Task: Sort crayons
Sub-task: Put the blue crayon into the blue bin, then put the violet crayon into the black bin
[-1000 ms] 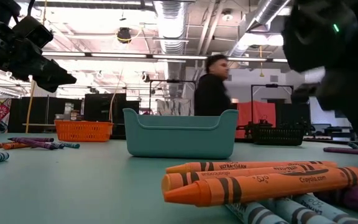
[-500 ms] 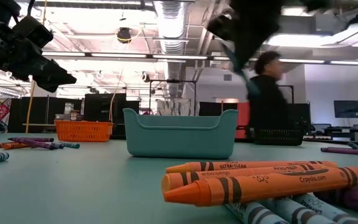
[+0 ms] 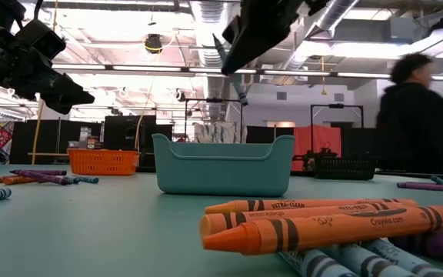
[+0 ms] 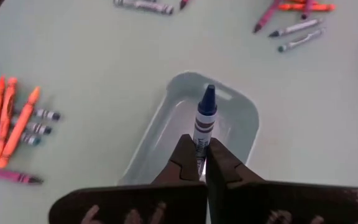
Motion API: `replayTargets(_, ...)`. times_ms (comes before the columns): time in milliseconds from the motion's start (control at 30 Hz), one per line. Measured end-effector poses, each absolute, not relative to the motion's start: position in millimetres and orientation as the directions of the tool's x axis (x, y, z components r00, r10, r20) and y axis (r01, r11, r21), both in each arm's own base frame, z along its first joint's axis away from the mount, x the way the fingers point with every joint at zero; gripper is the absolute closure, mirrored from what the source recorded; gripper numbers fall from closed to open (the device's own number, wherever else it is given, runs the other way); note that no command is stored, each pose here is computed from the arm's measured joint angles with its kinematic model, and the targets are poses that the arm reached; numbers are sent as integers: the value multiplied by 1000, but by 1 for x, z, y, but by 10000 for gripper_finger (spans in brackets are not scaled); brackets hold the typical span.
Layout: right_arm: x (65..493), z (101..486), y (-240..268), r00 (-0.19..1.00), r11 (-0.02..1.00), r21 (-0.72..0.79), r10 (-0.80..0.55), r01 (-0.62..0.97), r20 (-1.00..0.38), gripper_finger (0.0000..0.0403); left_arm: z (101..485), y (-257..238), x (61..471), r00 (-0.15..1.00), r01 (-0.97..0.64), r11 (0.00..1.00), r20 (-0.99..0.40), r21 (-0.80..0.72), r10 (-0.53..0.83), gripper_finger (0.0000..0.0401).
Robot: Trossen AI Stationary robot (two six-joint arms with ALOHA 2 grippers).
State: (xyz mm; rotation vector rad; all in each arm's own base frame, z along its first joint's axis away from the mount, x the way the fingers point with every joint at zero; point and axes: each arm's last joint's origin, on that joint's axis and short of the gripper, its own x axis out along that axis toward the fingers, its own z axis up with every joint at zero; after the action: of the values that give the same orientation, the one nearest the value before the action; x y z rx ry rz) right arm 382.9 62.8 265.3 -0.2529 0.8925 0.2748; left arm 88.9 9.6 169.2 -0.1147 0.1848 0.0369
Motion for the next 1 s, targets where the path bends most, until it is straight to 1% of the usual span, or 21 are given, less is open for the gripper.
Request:
replayTargets(133, 383, 253, 58, 598, 946, -47, 165, -322, -784, 399, 169, 10, 89, 982, -48, 993, -186, -110, 26, 239)
replayTargets(233, 387, 244, 53, 600, 955, -27, 165, -297, -783, 398, 169, 10, 89, 982, -47, 993, -186, -110, 26, 239)
replayTargets(333, 391, 228, 50, 552, 958, 14, 176, -285, -815, 396, 169, 10, 89, 982, -47, 993, -185, -110, 26, 239)
replayTargets(400, 394, 218, 49, 533, 960, 44, 191, -277, -824, 387, 169, 10, 89, 982, -47, 993, -185, -110, 26, 239)
replayTargets(467, 397, 210, 46, 511, 968, 61, 182, -244, -840, 370, 169, 10, 89, 982, -47, 993, -186, -110, 26, 239)
replayTargets(600, 395, 202, 40, 471, 978, 53, 144, -201, -870, 313, 169, 10, 89, 982, -47, 993, -186, -110, 26, 239)
replayTargets(767, 389, 225, 37, 523, 983, 24, 119, -184, -844, 232, 169, 10, 89, 982, -47, 993, -185, -110, 26, 239)
replayTargets(867, 370, 245, 38, 500, 992, -36, 30, -122, -865, 197, 169, 10, 89, 982, -47, 993, -186, -110, 26, 239)
replayTargets(933, 354, 258, 37, 456, 995, -89, -58, -47, -888, 185, 169, 10, 89, 982, -47, 993, -186, -110, 26, 239)
replayTargets(1000, 336, 265, 33, 405, 989, -136, -146, 54, -902, 183, 169, 10, 89, 982, -47, 993, -186, -110, 26, 239)
